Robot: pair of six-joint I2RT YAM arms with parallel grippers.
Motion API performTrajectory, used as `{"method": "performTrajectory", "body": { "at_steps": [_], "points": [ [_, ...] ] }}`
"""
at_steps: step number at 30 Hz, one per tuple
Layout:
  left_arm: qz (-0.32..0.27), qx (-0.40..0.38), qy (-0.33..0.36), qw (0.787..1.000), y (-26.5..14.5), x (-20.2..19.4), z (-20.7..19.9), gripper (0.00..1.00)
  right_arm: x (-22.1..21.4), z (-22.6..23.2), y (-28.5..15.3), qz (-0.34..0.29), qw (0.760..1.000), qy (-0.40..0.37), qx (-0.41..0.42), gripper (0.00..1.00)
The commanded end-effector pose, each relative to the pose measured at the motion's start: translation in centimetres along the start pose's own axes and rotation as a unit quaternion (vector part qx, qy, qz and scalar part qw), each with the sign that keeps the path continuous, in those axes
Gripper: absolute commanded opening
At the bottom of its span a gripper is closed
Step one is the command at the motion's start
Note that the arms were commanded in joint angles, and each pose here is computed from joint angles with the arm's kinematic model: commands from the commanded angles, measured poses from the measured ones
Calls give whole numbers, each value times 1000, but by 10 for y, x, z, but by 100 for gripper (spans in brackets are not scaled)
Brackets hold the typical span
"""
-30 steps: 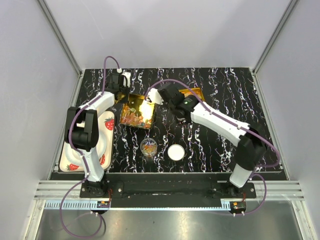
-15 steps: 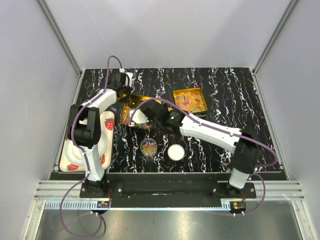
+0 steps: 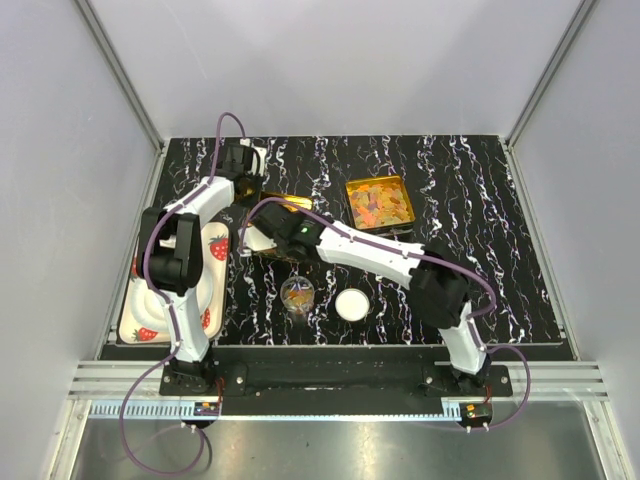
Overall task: Pack the candies
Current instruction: Scoop the fake candies from the storage box.
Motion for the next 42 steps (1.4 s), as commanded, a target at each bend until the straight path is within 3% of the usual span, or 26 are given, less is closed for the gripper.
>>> {"method": "performTrajectory", "body": {
  "at_steps": [1,11,23,32,42],
  "points": [
    [-26,21,13,999,-9,19,6,0,8,-2,3,24,994,-106,28,0],
    [-25,18,12,999,-9,18,6,0,15,19,32,37,988,-135,69,0],
    [-24,17,12,1000,-7,17,5,0,23,39,37,-14,982,-116,151,0],
    [-21,14,14,1000,-5,17,2,0,30,51,35,-55,975,-79,202,0],
    [-22,17,14,1000,-7,17,3,0,33,55,57,-66,970,22,231,0]
  ]
}}
Point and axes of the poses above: each gripper's point midway between its finger pads, its own y axis out along the fingers, its own z axis along the line the jaws close on, x = y × z, the point moved 8 cm from there along -y, back along the fingers, and after that the axes turned 11 degrees about y, right-handed, at the moved point
